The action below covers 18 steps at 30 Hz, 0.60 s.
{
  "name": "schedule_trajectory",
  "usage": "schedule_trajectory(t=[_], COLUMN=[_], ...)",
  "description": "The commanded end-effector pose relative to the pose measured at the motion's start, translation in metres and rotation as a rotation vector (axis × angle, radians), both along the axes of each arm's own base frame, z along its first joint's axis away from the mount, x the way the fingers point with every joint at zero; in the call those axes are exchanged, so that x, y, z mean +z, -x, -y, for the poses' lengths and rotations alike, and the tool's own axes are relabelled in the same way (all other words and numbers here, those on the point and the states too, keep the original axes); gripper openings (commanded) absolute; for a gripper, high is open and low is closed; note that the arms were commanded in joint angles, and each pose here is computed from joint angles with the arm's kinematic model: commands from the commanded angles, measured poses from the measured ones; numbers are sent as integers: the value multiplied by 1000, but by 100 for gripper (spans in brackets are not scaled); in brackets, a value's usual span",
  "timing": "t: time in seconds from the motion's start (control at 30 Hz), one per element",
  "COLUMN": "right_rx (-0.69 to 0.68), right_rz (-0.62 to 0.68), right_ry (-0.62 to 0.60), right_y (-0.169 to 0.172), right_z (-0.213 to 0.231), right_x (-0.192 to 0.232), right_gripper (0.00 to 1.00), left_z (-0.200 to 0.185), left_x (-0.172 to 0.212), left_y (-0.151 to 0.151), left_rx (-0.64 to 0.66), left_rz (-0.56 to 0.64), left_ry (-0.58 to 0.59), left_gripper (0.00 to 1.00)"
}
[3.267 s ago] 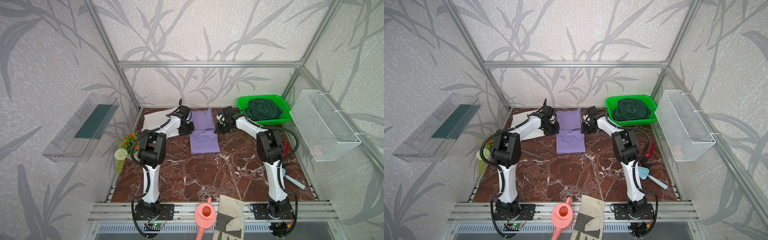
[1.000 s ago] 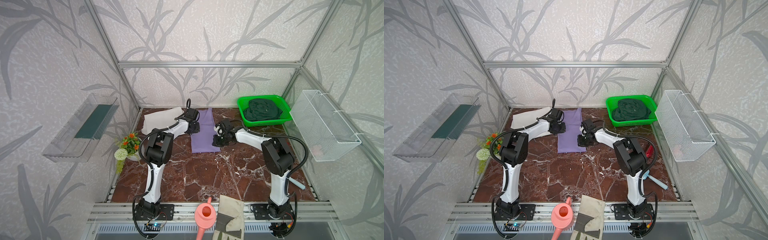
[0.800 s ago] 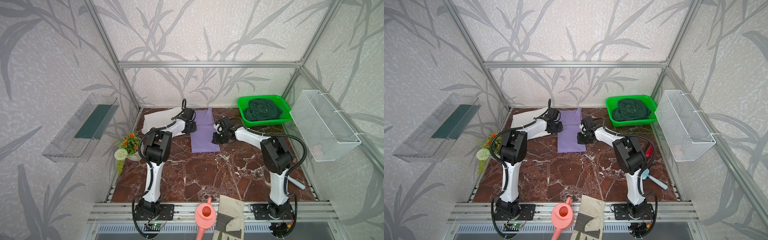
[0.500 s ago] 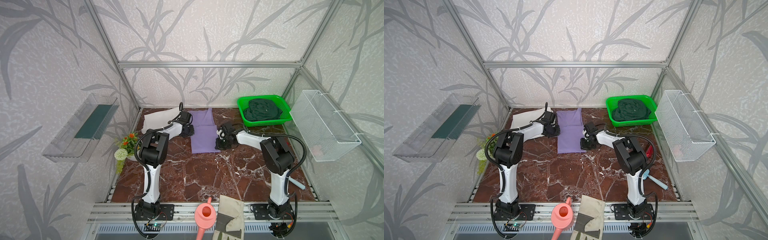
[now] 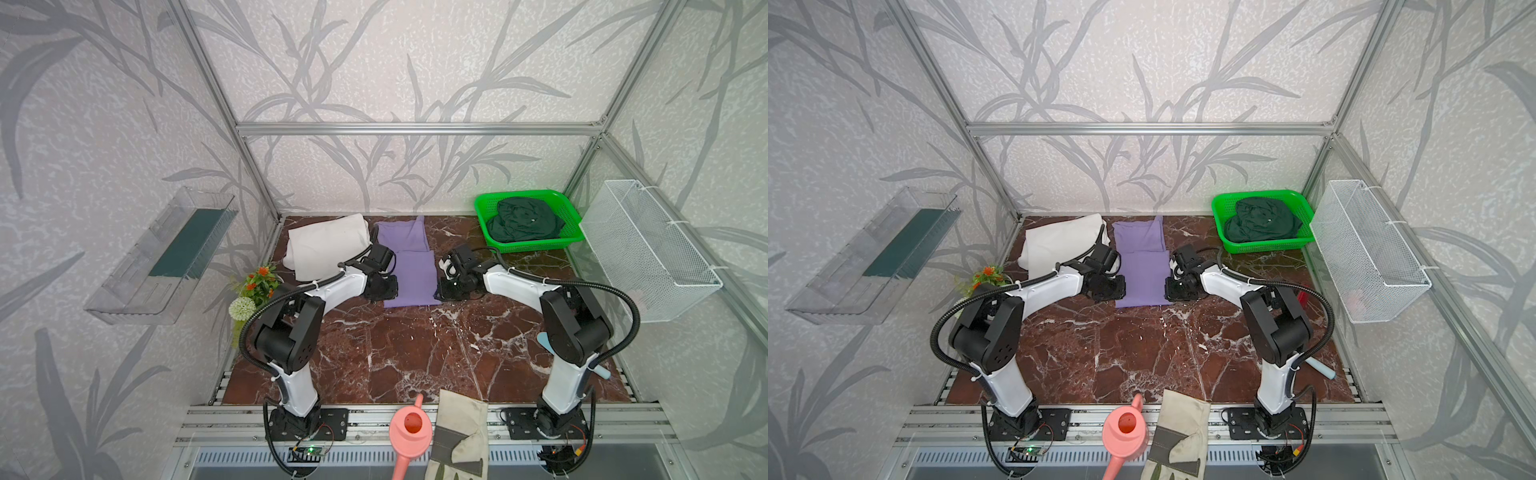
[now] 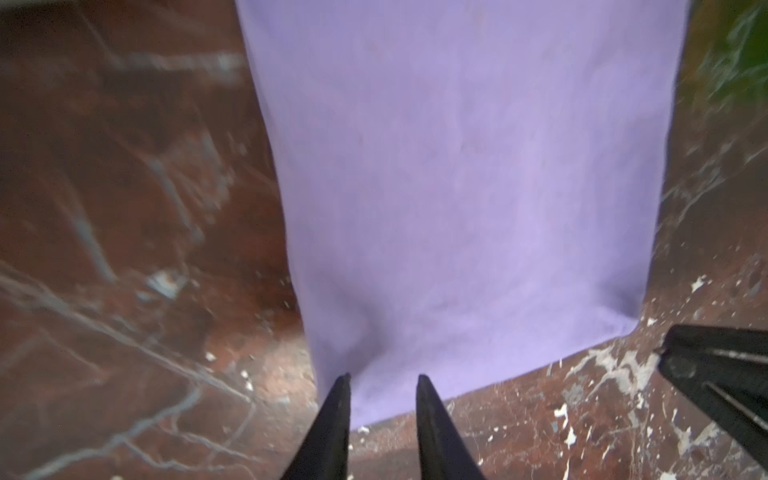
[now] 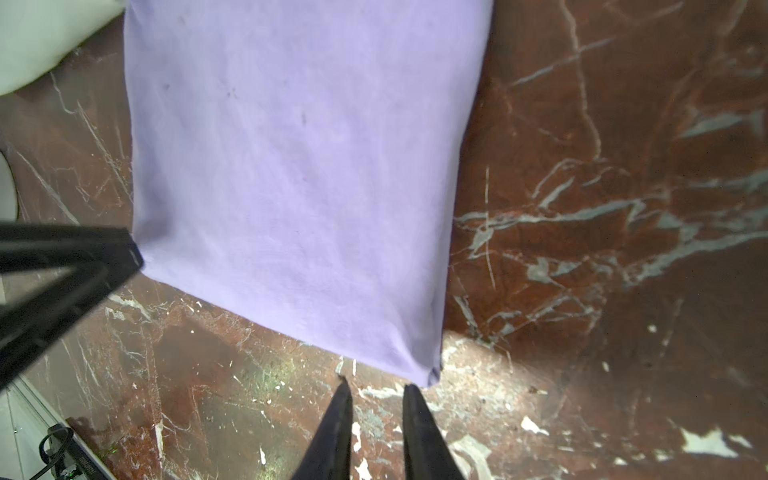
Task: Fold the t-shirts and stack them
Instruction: 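Move both grippers to the near edge and pinch its corners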
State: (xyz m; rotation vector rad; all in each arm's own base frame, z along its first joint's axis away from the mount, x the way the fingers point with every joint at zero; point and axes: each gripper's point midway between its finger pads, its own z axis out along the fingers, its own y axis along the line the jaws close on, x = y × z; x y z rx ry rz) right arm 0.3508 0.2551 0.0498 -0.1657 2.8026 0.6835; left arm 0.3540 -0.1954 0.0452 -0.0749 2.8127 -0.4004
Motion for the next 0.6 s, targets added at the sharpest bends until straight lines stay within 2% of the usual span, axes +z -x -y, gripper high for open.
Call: schedule_trajectory(t=[0.0,0.33,0.57], right_rx=[3,3,3], right_rz=[-27,-64,-101], right_ry=[25,88,142], right_y=[2,6,14], right_z=[4,14,24], right_x=[-12,-31,-38], right_gripper=[25,30,30], left_z=[-12,-36,-35], left_x=[-10,-38,-44], left_y=[7,40,53], left_rx=[54,29,8], left_rz=[-57,-254,-291], left_ry=[-31,-208,-189], left_gripper=[26,27,27])
